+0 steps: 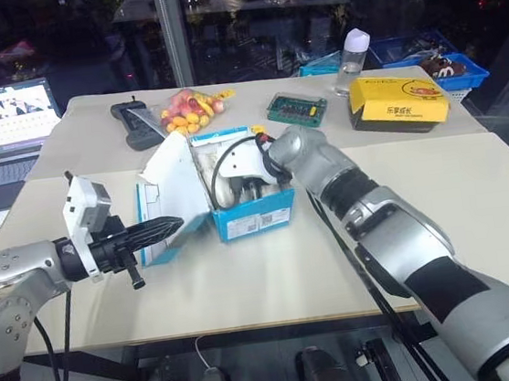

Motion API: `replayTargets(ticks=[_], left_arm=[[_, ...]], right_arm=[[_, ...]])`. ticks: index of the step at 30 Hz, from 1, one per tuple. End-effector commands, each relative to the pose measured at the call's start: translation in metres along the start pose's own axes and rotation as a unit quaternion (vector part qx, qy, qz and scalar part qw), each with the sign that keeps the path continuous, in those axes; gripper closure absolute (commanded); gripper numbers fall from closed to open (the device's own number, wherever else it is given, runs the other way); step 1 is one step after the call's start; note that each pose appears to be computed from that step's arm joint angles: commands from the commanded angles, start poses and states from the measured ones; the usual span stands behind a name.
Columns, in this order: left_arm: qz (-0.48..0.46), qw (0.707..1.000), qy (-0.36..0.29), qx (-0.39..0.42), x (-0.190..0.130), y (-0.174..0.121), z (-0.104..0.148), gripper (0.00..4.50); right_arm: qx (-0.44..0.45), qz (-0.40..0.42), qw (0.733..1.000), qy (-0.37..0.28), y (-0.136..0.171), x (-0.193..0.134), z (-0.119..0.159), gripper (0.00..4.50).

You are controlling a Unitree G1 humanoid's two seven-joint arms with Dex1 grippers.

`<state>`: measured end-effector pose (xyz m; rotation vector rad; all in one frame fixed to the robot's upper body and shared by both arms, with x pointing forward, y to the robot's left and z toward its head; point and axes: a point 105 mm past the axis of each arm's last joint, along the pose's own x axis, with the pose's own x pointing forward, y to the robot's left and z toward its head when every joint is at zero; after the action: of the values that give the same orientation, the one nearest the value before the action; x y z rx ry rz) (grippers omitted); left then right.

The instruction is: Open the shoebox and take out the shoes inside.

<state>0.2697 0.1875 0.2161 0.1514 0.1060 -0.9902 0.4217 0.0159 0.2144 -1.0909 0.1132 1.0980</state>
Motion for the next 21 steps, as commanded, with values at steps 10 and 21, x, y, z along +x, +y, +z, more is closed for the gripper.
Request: replayTargets(ticks=[10, 21], left_arm=[[-0.004, 1.000, -0.007, 0.024, 0.000, -0.001, 0.008, 4.50], [-0.009, 1.000, -0.004, 0.026, 0.001, 0.000, 0.009, 4.50]], right_arm=[[0.041, -0.067, 0.995, -0.067, -0.023, -0.050, 0.028, 4.50], [0.101, 0.064, 0.988, -0.094, 0.028, -0.036, 0.030, 4.50]])
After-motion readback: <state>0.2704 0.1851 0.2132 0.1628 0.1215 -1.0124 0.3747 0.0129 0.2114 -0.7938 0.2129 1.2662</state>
